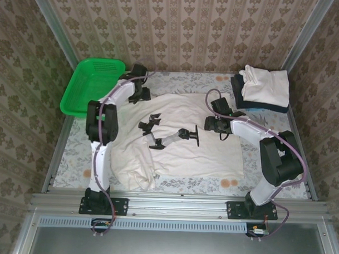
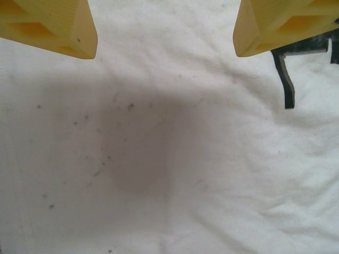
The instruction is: Fold and stack the t-shirts
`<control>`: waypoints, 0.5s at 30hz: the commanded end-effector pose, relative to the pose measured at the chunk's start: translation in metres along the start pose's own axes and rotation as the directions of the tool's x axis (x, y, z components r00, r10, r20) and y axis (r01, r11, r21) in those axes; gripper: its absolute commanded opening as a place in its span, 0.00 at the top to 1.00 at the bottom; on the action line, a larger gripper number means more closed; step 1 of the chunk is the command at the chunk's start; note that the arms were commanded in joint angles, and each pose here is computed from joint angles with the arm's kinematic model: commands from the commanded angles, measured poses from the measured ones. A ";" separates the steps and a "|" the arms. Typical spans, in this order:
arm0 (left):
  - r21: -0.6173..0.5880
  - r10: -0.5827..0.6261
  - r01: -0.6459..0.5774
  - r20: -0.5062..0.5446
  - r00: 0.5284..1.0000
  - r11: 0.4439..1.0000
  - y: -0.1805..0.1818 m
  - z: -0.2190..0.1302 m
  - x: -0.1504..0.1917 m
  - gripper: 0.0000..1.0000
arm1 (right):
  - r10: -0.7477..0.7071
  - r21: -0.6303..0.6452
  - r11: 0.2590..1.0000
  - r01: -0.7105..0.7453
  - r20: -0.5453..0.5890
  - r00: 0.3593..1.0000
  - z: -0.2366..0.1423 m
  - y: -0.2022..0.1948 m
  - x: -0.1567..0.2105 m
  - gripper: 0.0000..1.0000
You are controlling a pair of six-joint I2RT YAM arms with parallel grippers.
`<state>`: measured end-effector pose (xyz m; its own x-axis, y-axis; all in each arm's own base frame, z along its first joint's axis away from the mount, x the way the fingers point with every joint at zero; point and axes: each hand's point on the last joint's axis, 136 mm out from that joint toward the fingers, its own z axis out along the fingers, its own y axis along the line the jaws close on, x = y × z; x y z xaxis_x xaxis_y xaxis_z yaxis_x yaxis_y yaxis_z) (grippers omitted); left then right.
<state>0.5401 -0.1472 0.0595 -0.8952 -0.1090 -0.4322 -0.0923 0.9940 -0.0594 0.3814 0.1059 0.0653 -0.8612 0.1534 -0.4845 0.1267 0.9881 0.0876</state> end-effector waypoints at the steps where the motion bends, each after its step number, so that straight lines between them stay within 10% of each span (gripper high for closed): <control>1: -0.038 -0.071 0.073 0.053 0.996 0.997 0.006 0.010 -0.032 0.36 | 0.000 -0.018 1.000 0.000 -0.037 0.999 0.009 0.002 0.013 0.30; 11: -0.052 -0.157 0.160 0.062 0.986 0.986 0.010 0.063 -0.036 0.37 | 0.014 -0.054 0.998 -0.017 -0.063 0.998 0.013 0.002 0.031 0.30; 15: -0.011 -0.163 0.164 0.064 0.985 0.986 0.006 0.063 -0.040 0.75 | 0.004 -0.059 0.998 -0.008 -0.065 0.998 0.013 0.004 0.030 0.30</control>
<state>0.6026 -0.1396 0.0313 -0.8303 -0.2504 -0.4979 -0.2296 0.9677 -0.1037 0.3620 0.1099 0.0400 -0.8901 0.1495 -0.4306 0.1089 0.9871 0.1175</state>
